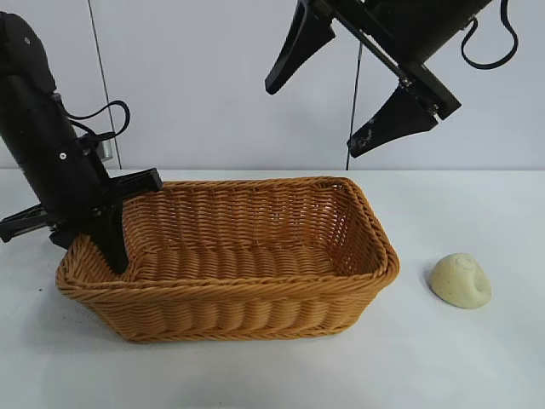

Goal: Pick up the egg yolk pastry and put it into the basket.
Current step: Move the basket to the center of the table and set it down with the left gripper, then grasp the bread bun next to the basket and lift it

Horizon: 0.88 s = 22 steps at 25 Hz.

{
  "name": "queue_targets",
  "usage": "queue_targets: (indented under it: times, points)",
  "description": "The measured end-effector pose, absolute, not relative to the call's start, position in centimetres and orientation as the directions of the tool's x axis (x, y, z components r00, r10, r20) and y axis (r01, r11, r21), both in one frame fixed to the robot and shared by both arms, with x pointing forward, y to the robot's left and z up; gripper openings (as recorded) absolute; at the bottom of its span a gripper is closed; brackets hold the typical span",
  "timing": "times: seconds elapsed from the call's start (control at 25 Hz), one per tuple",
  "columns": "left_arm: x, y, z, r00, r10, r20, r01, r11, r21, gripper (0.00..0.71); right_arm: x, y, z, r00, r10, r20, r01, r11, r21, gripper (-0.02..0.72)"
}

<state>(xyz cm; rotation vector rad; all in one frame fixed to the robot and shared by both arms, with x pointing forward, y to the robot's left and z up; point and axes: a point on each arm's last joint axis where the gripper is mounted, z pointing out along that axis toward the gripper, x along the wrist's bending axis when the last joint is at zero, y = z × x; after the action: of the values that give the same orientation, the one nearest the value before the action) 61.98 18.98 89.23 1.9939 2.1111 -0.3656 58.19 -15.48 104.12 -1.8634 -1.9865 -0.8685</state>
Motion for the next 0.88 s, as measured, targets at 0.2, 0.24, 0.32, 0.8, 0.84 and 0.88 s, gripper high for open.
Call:
queue_targets:
  times: [0.2,0.24,0.32,0.8,0.84,0.88]
  points:
    - [62.0,18.9,89.2,-0.067,0.942,-0.33,0.998,0.058,-0.037,0.525,58.2,-15.5,104.1,-0.127,0.803,0.582,0.973,-0.014,0.232,0.694]
    - [62.0,18.9,89.2,-0.067,0.942,-0.33,0.998,0.057,-0.039,0.581,58.2,-15.5,104.1,-0.127,0.803,0.582,0.973,-0.014,0.232,0.694]
    - [61.9,18.8,89.4,-0.065,0.941,-0.332,0.997,0.048,-0.059,0.654,58.2,-15.5,104.1,-0.127,0.803,0.582,0.973,-0.014,0.232,0.694]
    - [63.4,18.3,97.4,0.039,0.925,-0.378,0.999,-0.022,0.049,0.695,58.2,-15.5,104.1,-0.127,0.803,0.582,0.973,-0.014,0.232,0.694]
    - [63.5,18.3,98.6,0.059,0.926,-0.372,0.996,-0.032,0.079,0.696,58.2,-15.5,104.1,-0.127,0.803,0.582,0.973,-0.014,0.232,0.694]
    - [63.6,18.4,99.7,0.08,0.929,-0.361,0.993,-0.043,0.109,0.697,58.2,-15.5,104.1,-0.127,0.803,0.582,0.973,-0.014,0.232,0.694]
